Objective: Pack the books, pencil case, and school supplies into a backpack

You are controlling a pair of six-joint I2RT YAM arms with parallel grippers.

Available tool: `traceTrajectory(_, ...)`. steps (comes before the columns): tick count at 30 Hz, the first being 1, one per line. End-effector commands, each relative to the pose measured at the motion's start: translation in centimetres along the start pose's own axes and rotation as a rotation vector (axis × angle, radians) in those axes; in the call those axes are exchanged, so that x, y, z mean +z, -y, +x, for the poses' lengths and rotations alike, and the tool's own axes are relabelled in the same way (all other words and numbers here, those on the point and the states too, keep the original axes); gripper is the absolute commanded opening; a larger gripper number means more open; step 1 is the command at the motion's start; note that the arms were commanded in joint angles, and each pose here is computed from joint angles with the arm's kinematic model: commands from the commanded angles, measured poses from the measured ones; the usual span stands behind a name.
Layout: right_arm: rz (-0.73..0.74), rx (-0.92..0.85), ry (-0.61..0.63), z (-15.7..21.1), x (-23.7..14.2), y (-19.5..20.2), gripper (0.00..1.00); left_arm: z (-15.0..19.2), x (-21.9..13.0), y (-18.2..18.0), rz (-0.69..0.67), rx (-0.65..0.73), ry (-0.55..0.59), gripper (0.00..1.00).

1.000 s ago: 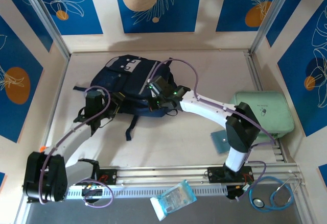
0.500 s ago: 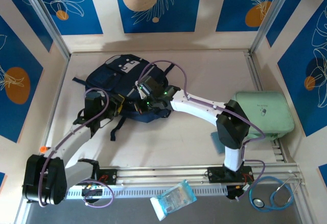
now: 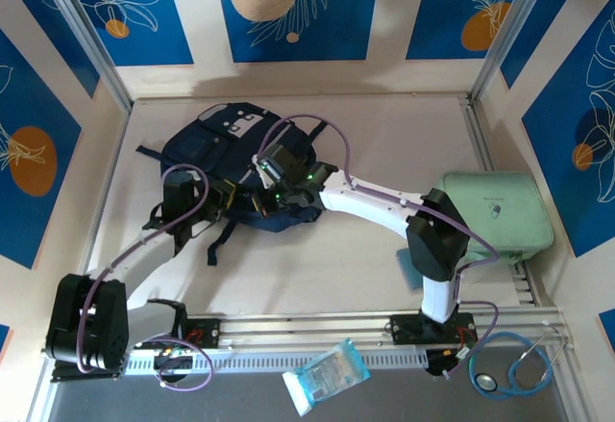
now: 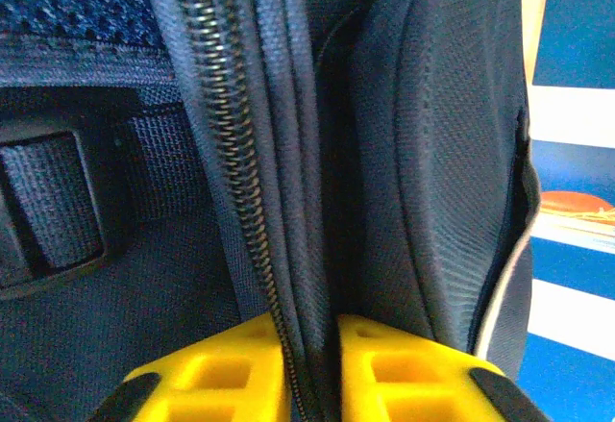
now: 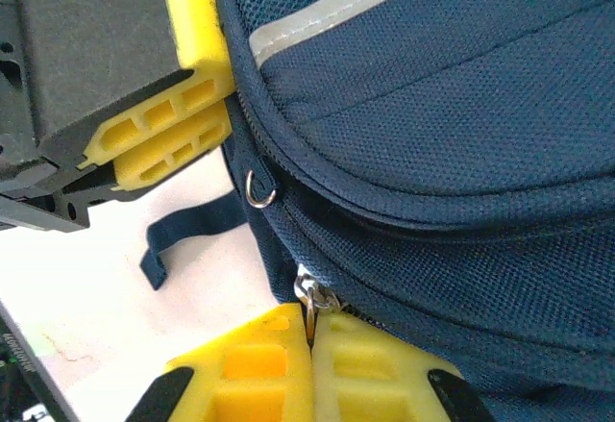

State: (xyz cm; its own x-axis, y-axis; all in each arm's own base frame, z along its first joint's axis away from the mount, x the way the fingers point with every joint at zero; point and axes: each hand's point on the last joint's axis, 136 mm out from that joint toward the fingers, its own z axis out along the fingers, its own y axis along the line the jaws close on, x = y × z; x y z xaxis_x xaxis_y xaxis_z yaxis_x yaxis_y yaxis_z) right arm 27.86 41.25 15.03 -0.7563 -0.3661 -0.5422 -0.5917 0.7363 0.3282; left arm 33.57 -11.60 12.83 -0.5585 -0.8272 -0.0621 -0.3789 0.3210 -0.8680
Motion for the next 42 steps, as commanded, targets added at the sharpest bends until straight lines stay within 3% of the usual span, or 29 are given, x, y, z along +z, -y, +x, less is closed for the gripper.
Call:
traceTrajectory(1, 0.017, -0.066, 0.047, -0.8, -1.0, -0.9, 0.00, -1.1, 0.0, 1.4, 0.019, 0.043, 0.039, 0.12)
traceTrajectory(6, 0.175, -0.061, 0.020, 0.6, -1.3, 4.1, 0.00, -1.2, -0.4, 1.5, -0.004, 0.078, 0.048, 0.00)
traceTrajectory(16, 0.347, -0.020, 0.024, 0.4, -1.7, 11.9, 0.02, -0.9, -0.9, 1.4, -0.004, 0.090, 0.040, 0.00)
traceTrajectory(23, 0.461, 0.136, 0.005, 0.0, -2.8, 15.9, 0.00, 0.0, -0.7, 0.7, -0.030, 0.129, -0.015, 0.00)
traceTrajectory(36, 0.246, 0.109, -0.141, 8.3, -2.8, 10.2, 0.00, 0.6, 1.2, -0.5, -0.091, 0.243, -0.099, 0.04)
traceTrajectory(42, 0.081, 0.140, -0.147, 9.2, -2.8, 6.1, 0.00, 0.2, 3.2, -0.1, -0.112, 0.300, -0.144, 0.12)
